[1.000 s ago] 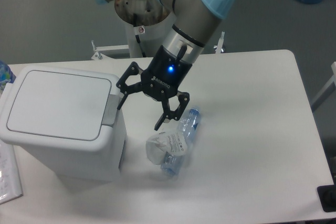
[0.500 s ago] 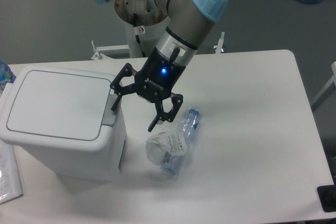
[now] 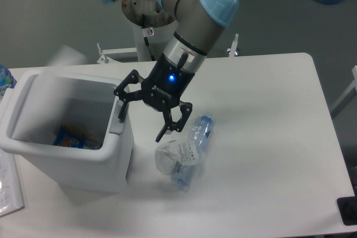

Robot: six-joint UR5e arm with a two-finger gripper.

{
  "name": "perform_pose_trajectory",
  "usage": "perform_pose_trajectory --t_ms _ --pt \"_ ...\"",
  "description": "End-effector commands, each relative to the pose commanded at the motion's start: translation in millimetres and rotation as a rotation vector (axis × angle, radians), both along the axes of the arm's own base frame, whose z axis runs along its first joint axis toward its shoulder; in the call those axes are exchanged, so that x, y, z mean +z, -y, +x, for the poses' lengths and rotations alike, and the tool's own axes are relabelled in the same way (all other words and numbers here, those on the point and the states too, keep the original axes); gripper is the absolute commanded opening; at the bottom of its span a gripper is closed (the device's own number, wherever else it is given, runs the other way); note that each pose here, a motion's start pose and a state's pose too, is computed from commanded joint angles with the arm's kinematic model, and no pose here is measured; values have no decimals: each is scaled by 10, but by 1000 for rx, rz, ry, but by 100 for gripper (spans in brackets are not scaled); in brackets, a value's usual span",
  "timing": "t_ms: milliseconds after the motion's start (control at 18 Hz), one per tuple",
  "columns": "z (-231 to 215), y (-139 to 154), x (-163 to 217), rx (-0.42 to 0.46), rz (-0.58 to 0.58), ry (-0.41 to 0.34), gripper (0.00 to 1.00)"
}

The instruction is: Open the trash can

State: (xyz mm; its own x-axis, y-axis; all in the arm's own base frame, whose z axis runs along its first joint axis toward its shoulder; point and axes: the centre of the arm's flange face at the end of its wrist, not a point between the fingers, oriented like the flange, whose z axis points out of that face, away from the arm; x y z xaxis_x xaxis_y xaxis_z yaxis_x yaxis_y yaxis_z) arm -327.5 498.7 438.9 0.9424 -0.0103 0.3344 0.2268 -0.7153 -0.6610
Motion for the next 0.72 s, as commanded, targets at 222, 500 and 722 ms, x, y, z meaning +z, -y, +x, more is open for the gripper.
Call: perform_pose_trajectory --t_ms 222,500,722 --pt "3 3 9 2 0 1 100" --pt "-14 0 102 7 10 -11 100" --pt "-103 20 185 23 20 -21 100"
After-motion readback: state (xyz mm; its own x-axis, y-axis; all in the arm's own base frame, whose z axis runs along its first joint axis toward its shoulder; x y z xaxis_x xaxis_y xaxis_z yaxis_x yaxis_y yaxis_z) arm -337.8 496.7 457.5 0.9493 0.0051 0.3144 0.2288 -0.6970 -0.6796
